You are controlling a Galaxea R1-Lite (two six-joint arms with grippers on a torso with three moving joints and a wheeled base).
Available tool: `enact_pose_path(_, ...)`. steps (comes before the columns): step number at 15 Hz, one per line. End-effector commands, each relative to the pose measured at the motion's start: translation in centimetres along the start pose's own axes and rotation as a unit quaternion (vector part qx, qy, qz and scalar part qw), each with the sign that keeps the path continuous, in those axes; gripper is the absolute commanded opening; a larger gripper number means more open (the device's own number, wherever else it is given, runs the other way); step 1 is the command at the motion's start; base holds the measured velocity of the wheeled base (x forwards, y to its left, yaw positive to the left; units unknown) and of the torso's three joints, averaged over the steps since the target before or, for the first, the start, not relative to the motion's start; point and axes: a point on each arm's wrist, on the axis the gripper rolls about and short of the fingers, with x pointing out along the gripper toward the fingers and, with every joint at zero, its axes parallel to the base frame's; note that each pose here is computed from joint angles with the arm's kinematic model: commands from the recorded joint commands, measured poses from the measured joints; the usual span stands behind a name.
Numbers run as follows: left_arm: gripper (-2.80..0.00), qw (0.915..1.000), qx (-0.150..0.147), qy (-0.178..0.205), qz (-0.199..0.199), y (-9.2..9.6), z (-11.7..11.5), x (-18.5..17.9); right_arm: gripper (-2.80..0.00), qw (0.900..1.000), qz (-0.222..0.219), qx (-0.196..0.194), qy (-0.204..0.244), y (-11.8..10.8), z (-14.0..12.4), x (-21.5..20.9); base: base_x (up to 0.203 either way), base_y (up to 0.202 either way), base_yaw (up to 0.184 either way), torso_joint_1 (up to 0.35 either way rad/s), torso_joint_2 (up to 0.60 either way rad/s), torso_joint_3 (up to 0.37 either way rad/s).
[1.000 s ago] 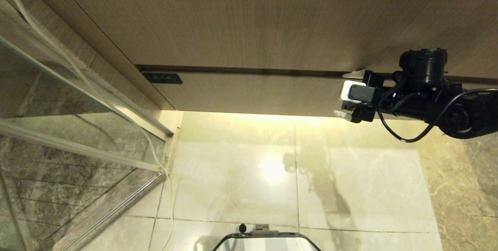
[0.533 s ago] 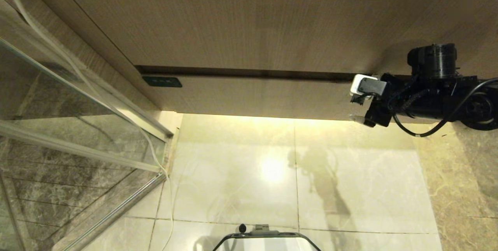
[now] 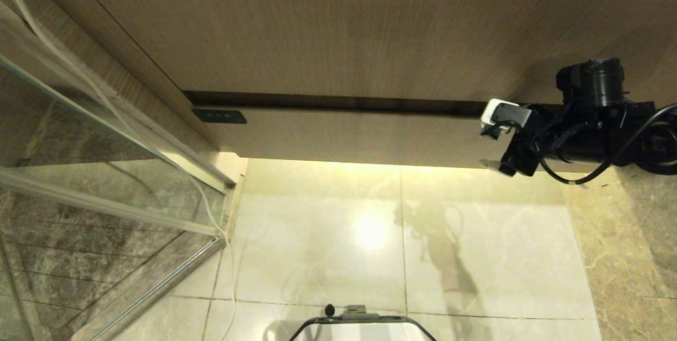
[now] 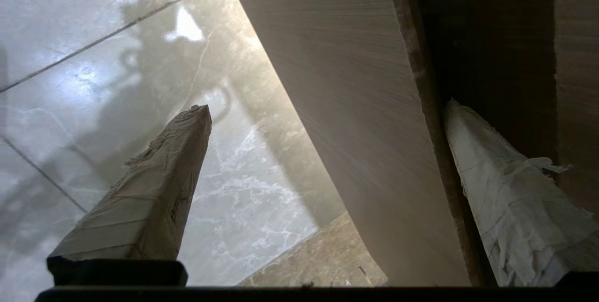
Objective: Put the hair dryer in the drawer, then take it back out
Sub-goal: Pull open the drawer
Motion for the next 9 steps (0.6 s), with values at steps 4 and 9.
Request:
enact_pose_path(4,-2.80,1.0000,0.000,0.000,0.000,0.0,0.0,0.0,0.00,0.999,0.038,0.012,0.029,1.5,-0.9,-1.3,0.000,0.000,0.000,0.000,0.00,0.000)
enact_pose_path(9,-2.80,1.0000,0.000,0.000,0.000,0.0,0.0,0.0,0.00,0.999,0.030,0.018,0.042,1.8,-1.1,-2.2,0.000,0.000,0.000,0.000,0.00,0.000)
